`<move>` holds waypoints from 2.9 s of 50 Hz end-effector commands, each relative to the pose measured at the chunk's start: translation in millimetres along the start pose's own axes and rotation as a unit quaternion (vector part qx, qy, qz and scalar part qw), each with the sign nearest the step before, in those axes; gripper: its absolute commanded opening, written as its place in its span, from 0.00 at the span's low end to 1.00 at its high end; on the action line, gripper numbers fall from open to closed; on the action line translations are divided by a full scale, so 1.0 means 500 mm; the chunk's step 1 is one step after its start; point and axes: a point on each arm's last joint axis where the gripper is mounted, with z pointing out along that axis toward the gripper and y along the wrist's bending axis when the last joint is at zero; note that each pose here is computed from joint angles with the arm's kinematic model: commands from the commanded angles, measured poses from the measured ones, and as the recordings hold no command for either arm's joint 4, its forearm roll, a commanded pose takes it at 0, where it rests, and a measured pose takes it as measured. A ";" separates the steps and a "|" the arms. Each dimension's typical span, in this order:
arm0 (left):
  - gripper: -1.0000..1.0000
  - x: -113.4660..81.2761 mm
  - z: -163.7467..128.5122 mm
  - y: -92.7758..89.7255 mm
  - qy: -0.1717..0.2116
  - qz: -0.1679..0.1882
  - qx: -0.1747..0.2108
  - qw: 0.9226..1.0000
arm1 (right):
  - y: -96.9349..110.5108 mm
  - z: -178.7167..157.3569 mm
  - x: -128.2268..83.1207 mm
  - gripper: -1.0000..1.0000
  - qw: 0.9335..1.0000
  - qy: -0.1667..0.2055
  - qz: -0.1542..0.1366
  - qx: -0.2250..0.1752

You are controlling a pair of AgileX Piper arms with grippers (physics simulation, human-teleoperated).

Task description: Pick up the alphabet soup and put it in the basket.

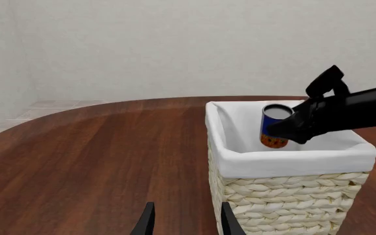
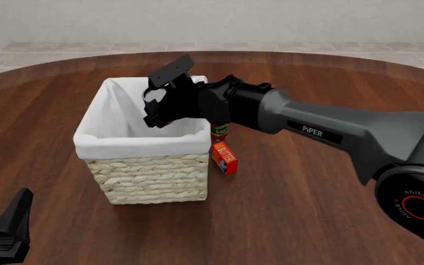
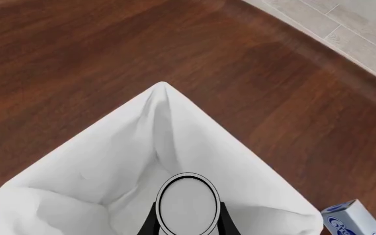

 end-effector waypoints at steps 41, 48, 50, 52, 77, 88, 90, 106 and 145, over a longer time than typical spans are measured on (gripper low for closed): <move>1.00 0.000 0.000 0.000 0.000 0.000 0.000 1.000 | 0.015 0.008 0.008 0.00 1.000 -0.001 0.009 -0.006; 1.00 0.000 0.000 0.000 0.000 0.000 0.000 1.000 | 0.016 0.010 0.010 0.00 1.000 0.001 0.010 -0.006; 1.00 0.000 0.000 0.000 0.000 0.000 0.000 1.000 | 0.015 0.011 0.011 0.00 1.000 0.001 0.010 -0.006; 1.00 0.000 0.000 0.000 0.000 0.000 0.000 1.000 | 0.017 0.012 0.012 0.00 1.000 0.002 0.009 -0.007; 1.00 0.000 0.000 0.000 0.000 0.000 0.000 1.000 | 0.022 0.022 0.022 0.00 1.000 0.007 0.010 -0.009; 1.00 0.000 0.000 0.000 0.000 0.000 0.000 1.000 | 0.021 0.021 0.021 0.00 1.000 0.006 0.011 -0.009; 1.00 0.000 0.000 0.000 0.000 0.000 0.000 1.000 | 0.022 0.019 0.020 0.00 1.000 0.004 0.011 -0.009; 1.00 0.000 0.000 0.000 0.000 0.000 0.000 1.000 | 0.017 0.020 0.022 1.00 1.000 0.004 0.021 -0.007; 1.00 0.000 0.000 0.000 0.000 0.000 0.000 1.000 | -0.005 -0.016 -0.010 1.00 1.000 -0.013 0.023 0.003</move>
